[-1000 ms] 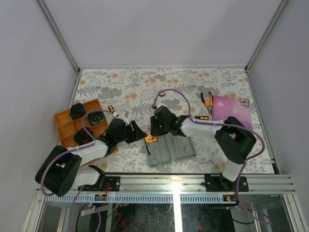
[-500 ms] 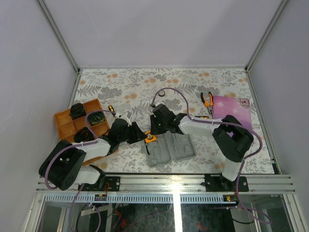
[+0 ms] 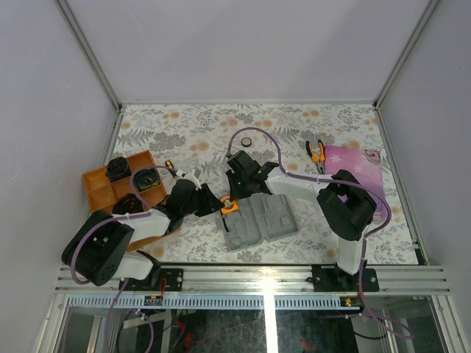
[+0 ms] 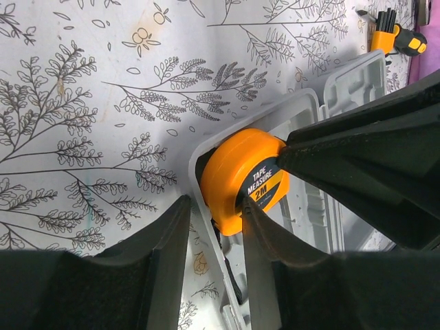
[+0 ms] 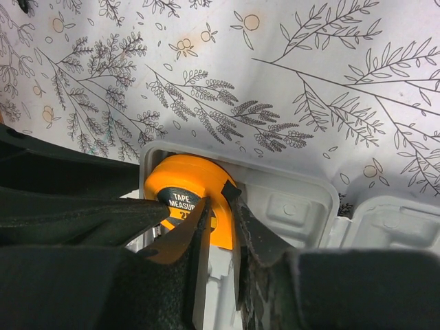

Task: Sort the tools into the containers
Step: Adjust the engineering item in the storage box.

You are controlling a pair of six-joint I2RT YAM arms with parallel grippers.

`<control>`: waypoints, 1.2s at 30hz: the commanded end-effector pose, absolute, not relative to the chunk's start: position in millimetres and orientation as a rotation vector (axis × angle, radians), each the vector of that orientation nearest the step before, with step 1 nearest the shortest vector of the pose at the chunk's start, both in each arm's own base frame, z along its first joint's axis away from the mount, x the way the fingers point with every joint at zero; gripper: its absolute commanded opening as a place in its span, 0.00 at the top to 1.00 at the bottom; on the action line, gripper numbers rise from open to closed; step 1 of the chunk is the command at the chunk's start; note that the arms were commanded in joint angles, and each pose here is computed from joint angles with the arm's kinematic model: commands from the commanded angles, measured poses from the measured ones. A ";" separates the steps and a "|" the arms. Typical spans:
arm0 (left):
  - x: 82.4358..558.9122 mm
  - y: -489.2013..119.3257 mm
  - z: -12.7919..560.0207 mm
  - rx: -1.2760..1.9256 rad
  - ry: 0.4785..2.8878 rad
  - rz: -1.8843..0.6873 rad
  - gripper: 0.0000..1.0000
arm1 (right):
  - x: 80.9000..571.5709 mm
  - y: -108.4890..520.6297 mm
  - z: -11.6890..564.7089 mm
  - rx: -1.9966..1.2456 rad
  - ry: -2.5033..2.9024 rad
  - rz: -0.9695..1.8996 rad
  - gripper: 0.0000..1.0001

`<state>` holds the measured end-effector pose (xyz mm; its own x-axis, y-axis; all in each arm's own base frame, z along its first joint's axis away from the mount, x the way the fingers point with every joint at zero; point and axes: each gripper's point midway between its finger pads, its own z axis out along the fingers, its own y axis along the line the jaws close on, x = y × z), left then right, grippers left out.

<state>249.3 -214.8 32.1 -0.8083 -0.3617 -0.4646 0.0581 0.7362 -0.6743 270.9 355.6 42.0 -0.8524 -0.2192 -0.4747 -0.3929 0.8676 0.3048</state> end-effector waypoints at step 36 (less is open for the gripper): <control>240.1 -229.5 0.3 -0.269 2.508 -0.879 1.00 | 225.0 355.8 -33.1 -0.656 2.941 0.418 0.83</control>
<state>267.7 -224.5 30.9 -0.8002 -0.3930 -0.4531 0.0227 0.7351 -0.6775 289.1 352.3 37.9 -0.8628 -0.3126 -0.3973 -0.4137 0.8883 0.1995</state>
